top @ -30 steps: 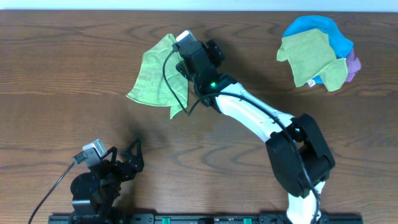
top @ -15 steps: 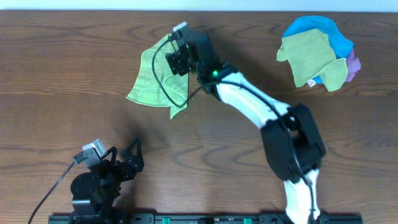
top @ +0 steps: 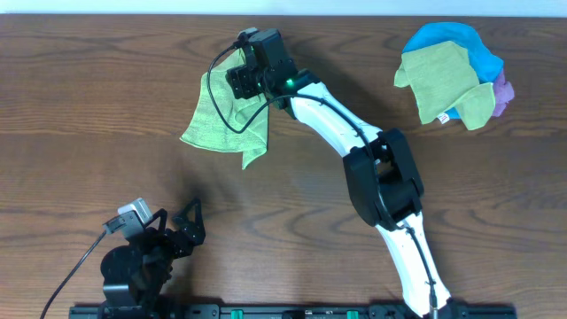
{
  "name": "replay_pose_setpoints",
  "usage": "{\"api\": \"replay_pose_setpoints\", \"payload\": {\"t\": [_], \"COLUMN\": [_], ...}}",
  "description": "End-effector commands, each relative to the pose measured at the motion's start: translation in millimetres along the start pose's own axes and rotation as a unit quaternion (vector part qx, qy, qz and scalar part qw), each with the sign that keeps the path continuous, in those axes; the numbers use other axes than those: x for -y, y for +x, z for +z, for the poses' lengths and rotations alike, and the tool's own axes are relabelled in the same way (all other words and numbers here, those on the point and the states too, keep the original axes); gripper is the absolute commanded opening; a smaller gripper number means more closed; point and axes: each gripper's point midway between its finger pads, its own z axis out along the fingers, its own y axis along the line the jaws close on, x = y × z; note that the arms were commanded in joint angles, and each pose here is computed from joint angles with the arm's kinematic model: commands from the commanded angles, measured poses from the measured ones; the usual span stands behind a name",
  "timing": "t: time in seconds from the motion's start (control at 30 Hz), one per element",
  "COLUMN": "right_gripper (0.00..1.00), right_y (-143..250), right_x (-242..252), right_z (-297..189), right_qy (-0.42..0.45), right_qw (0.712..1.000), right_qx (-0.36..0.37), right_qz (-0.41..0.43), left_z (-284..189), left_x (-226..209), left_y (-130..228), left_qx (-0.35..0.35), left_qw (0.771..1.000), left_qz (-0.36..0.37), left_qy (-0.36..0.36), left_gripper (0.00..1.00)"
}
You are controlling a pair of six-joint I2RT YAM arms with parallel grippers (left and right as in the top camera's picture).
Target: Fold the cloth
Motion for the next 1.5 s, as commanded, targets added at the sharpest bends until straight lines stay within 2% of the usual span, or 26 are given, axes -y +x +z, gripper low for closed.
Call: {"api": "replay_pose_setpoints", "payload": {"t": [0.0,0.33,0.5,0.73,0.8,0.83,0.93,1.17,1.3,1.47], "right_gripper": [0.73,0.71,0.63,0.27,0.13,0.01,0.01,0.01,0.01,0.01], "right_y": [1.5,29.1,44.4,43.8,44.8,41.4,20.5,-45.4,-63.1,-68.6], "right_x": [-2.5,0.8,-3.1,-3.7,-5.0,-6.0,-9.3,0.5,8.4,25.9], "right_z": [-0.2,5.8,13.7,13.6,13.1,9.7,-7.2,-90.0,-125.7,-142.1], "right_qy": [-0.008,-0.006,-0.026,-0.032,-0.036,-0.036,-0.034,0.061,0.105,0.153], "right_qw": [1.0,0.998,0.996,0.996,0.995,0.996,0.998,0.994,0.987,0.978], "right_qx": [-0.01,-0.056,-0.076,-0.076,-0.079,-0.077,-0.057,-0.004,0.005,0.002], "right_qz": [0.017,0.034,0.039,0.04,0.04,0.039,0.007,-0.089,-0.123,-0.141], "left_z": [-4.4,-4.4,-4.4,-4.4,-4.4,-4.4,-4.4,-4.4,-4.5,-4.6], "left_x": [6.1,6.1,6.1,6.1,6.1,6.1,6.0,4.7,5.8,7.3], "left_y": [-6.9,-7.0,-6.9,-7.0,-7.0,-7.1,-7.1,-8.3,-9.9,-11.8], "left_qx": [0.01,0.01,0.01,0.01,0.01,0.01,0.01,0.014,0.017,0.021], "left_qw": [1.0,1.0,1.0,1.0,1.0,1.0,1.0,1.0,1.0,1.0], "left_qz": [0.0,0.0,0.0,0.0,0.0,0.0,0.0,0.0,0.001,0.002], "left_qy": [0.008,0.008,0.008,0.008,0.008,0.008,0.008,0.004,0.006,0.009], "left_gripper": [0.95,0.96,0.95,0.96,0.95,0.95,0.95,0.95,0.95,0.96]}}
